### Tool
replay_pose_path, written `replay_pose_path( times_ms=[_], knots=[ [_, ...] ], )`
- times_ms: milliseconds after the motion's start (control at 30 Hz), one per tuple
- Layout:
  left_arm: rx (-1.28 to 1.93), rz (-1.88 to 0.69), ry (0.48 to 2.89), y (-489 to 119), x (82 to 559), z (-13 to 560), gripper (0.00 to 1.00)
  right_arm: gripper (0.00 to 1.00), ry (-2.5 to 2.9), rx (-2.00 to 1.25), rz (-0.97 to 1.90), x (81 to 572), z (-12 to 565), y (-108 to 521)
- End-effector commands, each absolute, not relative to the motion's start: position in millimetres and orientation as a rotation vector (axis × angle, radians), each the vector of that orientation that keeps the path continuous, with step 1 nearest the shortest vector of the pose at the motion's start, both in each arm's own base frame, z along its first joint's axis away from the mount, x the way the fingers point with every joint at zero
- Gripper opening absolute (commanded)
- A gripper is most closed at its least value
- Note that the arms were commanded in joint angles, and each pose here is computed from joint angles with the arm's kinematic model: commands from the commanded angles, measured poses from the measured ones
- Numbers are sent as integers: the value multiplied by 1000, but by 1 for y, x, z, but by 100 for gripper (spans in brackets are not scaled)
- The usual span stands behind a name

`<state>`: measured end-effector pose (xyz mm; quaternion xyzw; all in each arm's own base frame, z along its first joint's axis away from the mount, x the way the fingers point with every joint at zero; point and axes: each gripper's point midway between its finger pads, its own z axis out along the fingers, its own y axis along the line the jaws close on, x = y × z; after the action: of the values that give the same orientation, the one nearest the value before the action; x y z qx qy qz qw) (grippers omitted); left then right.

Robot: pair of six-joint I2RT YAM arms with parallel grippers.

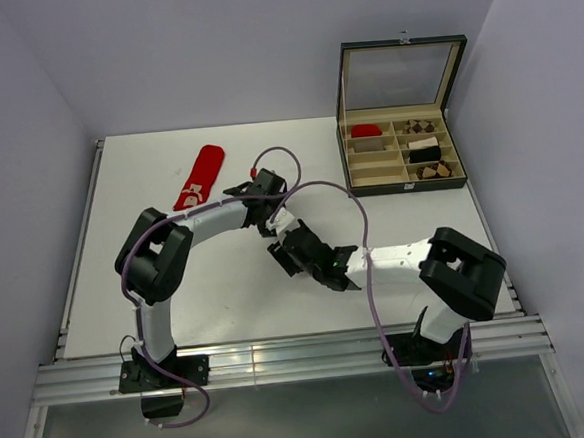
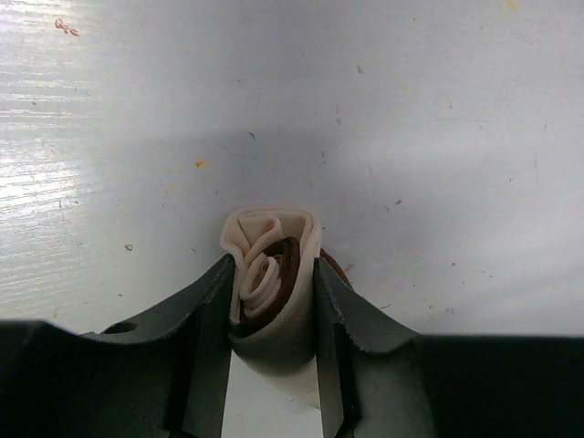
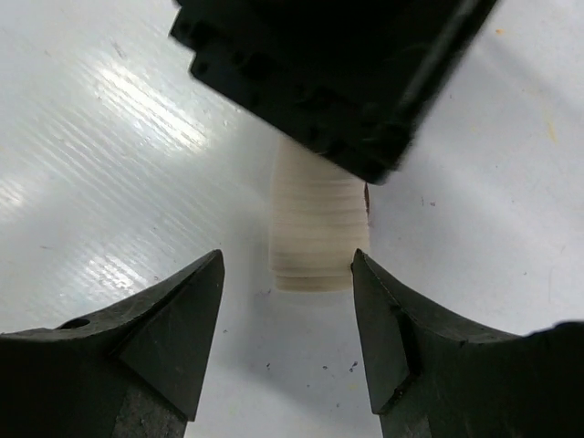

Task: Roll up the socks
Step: Roll the sock at the center of the board.

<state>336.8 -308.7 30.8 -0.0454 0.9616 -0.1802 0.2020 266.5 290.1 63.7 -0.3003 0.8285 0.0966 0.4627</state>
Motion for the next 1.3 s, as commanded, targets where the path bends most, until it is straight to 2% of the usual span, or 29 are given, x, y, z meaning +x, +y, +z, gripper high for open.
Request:
replay_pose_path(
  times_ms=[0, 300, 433, 533, 600, 633, 733, 767, 967, 1267],
  knots=[
    [-72, -376, 2788, -290, 320, 5, 40, 66, 1916, -725, 73, 285, 85, 301],
    [-57, -368, 2793, -290, 320, 4, 40, 65, 1904, -777, -173, 294, 55, 300],
    [-47, -391, 2801, -292, 318, 4, 40, 60, 1934, -796, -220, 293, 37, 294],
    [-41, -391, 2797, -292, 318, 5, 40, 48, 1966, -820, -231, 289, 24, 291],
    [-41, -393, 2793, -292, 318, 6, 42, 29, 2004, -844, -192, 283, 16, 290],
    [-44, -398, 2782, -293, 320, 8, 44, 15, 2028, -834, -169, 281, 13, 288],
    [-66, -440, 2741, -295, 323, 17, 51, 0, 2088, -809, -59, 276, 11, 286],
    [-84, -457, 2717, -297, 325, 24, 56, 0, 2112, -797, -48, 278, 9, 279],
    [-229, -489, 2629, -286, 337, 40, 71, 0, 2192, -766, 186, 270, 13, 282],
    [-411, -615, 2550, -276, 342, 54, 76, 0, 2285, -705, 469, 270, 14, 281]
  ],
)
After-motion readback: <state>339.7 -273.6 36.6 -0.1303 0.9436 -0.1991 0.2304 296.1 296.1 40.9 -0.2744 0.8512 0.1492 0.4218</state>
